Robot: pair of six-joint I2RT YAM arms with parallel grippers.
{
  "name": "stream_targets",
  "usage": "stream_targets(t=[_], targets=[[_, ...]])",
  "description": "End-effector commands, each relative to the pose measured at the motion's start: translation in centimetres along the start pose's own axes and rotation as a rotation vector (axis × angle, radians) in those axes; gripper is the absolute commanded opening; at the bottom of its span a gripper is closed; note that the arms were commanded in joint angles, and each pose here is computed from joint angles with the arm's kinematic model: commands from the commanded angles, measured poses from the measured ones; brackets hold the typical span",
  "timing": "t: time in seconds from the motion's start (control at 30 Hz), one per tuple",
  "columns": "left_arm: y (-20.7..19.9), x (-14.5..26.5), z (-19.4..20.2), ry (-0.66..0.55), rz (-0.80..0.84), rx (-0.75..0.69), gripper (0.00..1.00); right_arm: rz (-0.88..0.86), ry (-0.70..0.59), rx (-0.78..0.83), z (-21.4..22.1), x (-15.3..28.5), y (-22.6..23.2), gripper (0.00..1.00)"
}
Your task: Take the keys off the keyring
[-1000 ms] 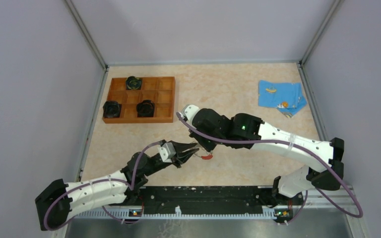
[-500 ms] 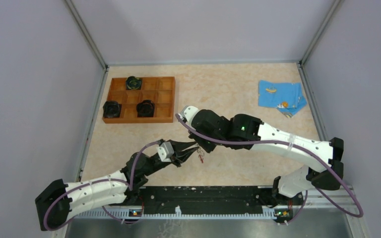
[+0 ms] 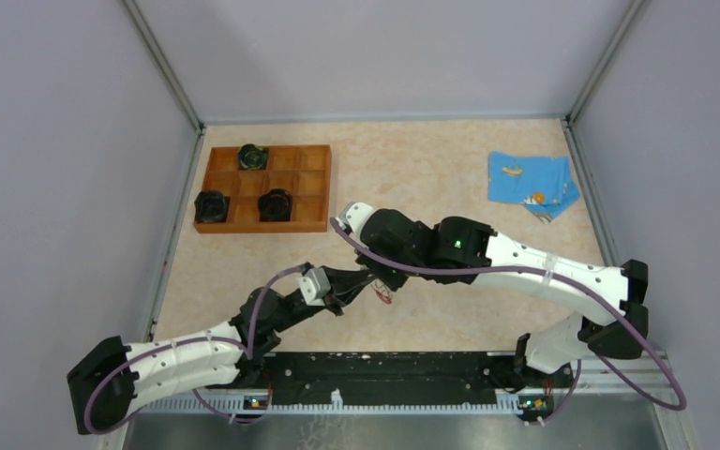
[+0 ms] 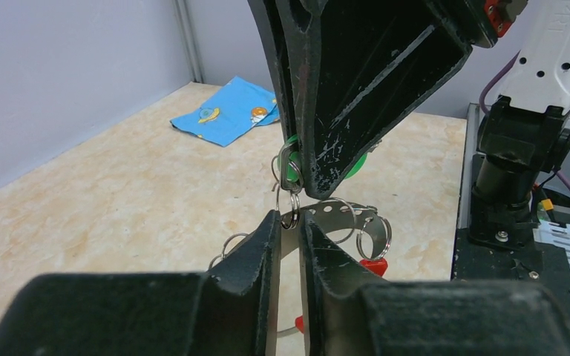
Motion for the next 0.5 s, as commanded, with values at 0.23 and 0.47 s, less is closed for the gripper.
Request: stream_targets(t=[0.23, 0.47], targets=[[-0.8, -0.7, -3.0, -0.104, 0.038, -0.025, 0.0, 0.073, -0.057, -0.021, -1.5, 1.2, -1.0, 0.0], [-0.9, -0.2, -2.9, -0.11, 0.046, -0.026, 0.0, 0.157, -0.027, -0.033, -0.5, 1.2, -2.3, 0.0]])
Point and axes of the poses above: each gripper's point midway between its finger pads, its own x axis back along the fingers, its own y axis along the line the jaws close on, z = x × y, the point moved 2 cm from there along x, back along the fingers, and after that the axes turned 10 degrees about x, right-handed, at the moved point
